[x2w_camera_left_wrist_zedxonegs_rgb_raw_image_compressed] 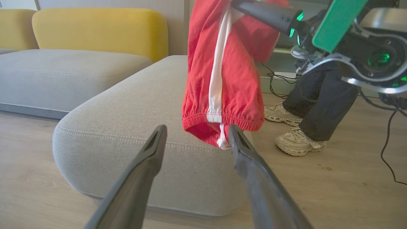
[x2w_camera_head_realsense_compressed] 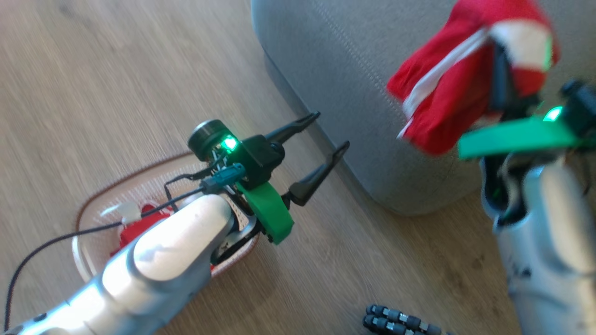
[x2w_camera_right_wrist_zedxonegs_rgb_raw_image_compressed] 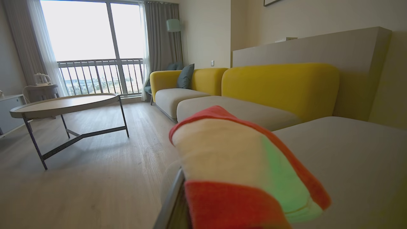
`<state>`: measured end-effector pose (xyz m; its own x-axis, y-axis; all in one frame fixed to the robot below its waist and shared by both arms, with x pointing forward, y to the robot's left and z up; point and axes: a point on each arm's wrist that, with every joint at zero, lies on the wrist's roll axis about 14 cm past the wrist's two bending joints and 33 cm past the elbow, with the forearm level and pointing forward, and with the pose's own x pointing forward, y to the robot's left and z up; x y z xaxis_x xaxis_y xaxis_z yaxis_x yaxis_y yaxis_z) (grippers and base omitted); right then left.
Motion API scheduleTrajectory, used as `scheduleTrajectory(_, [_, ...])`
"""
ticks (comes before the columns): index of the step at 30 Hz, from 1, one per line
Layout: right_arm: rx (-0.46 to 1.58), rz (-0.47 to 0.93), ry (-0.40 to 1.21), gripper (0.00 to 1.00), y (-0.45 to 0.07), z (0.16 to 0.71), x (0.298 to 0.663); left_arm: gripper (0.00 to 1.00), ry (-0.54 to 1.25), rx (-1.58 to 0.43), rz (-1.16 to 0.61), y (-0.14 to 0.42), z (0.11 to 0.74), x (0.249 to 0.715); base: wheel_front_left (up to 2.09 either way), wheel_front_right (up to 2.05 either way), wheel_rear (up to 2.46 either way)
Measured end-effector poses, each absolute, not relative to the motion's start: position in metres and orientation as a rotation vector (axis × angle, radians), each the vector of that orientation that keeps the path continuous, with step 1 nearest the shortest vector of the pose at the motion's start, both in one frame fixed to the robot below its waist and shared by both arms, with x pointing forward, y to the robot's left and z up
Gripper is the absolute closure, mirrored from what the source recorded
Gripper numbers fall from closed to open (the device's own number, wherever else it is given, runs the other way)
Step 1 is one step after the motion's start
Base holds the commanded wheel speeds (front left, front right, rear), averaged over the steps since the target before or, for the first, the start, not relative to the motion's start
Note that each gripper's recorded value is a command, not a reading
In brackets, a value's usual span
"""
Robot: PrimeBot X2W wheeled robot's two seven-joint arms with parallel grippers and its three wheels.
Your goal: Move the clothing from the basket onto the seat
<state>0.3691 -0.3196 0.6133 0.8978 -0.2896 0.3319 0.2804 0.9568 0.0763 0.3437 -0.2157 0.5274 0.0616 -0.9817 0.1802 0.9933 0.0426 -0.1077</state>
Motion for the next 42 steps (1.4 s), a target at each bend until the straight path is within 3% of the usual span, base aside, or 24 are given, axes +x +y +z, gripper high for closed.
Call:
scheduleTrajectory(16, [-0.185,-0.344,-0.318,1.00,-0.378,0.626,0.486,0.00,0.018,-0.268,-1.477,-0.193,0.465,0.391,0.00,0.00,0.00])
scheduleTrajectory(27, [-0.323,-0.402,-0.244,1.00,-0.418,0.607,0.557,0.00,0.099,-0.316,-1.400,-0.171,0.413,0.422,0.00,0.00,0.00])
scheduleTrajectory(36, [-0.365,-0.567,-0.164,1.00,-0.480,0.583,0.571,0.00,0.185,-0.331,-1.323,-0.148,0.372,0.434,0.00,0.00,0.00])
scheduleTrajectory(42, [-0.320,-0.650,-0.055,1.00,-0.504,0.535,0.567,0.00,0.230,-0.328,-1.288,-0.135,0.350,0.438,0.00,0.00,0.00])
